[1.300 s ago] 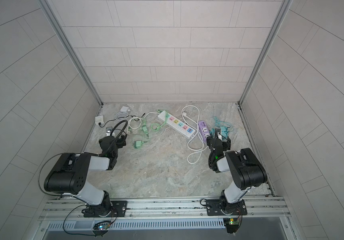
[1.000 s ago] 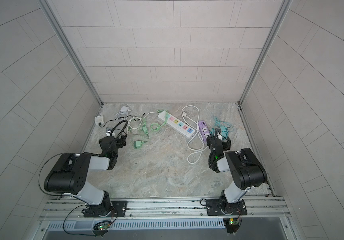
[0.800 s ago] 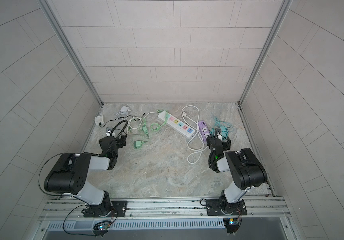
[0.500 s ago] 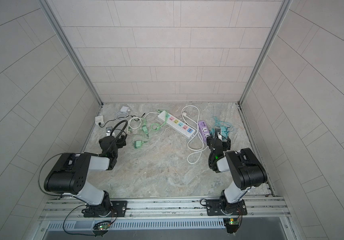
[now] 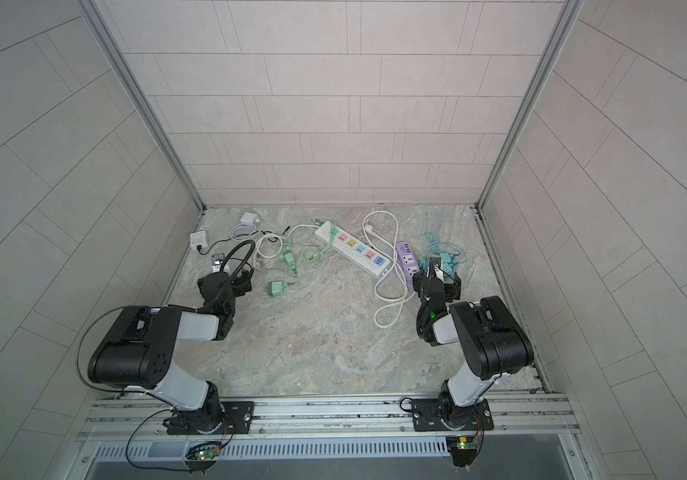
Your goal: Insert the plug
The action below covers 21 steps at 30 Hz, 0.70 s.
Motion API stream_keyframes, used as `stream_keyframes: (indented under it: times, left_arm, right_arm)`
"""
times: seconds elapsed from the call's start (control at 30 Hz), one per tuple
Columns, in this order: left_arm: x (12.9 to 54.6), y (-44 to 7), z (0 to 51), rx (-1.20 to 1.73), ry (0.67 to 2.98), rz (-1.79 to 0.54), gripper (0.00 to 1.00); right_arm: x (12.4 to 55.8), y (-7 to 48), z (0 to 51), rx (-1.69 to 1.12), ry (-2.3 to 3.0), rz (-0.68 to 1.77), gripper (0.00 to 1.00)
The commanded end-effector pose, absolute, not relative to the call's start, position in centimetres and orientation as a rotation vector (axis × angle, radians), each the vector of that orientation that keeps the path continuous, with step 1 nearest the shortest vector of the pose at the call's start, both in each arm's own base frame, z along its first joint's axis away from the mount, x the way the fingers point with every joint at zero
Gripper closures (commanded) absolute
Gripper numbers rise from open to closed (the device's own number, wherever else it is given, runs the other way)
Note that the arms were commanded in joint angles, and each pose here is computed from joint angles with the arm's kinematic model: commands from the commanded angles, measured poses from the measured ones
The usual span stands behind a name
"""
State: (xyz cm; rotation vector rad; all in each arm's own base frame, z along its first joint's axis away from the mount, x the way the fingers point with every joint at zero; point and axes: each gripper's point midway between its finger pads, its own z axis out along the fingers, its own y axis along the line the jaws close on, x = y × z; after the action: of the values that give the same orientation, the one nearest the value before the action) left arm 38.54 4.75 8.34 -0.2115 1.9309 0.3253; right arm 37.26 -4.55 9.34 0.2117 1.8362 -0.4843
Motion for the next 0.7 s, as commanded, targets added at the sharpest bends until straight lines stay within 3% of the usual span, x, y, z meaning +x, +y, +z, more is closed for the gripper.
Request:
stream_keyframes:
  times: [0.0,0.2,0.33,0.5,0.67]
  left_arm:
    - [38.4,4.6,9.1,-0.207,1.895,0.312,0.0]
    - [37.3,4.1,11.7,-0.191,1.811,0.277,0.0]
    - [36.2,3.4,12.8,-0.153,1.823,0.245,0.0]
    - [36.9,2.0,15.3,-0.171,1.864,0.12,0.0]
    - [37.3,0.9,16.5,-0.31,1.963,-0.054,0.0]
  right_arm:
    - [36.4,-5.1,10.6,0.269,1.761,-0.48,0.01]
    - [36.4,-4.7,11.2,0.241,1.768,-0.455,0.01]
    - [34.6,-6.2,14.5,0.351,1.749,-0.595,0.01]
    - [34.9,-5.1,17.3,0.323,1.749,-0.512,0.01]
    - [36.7,-2.1,18.0,0.32,1.915,-0.278,0.01]
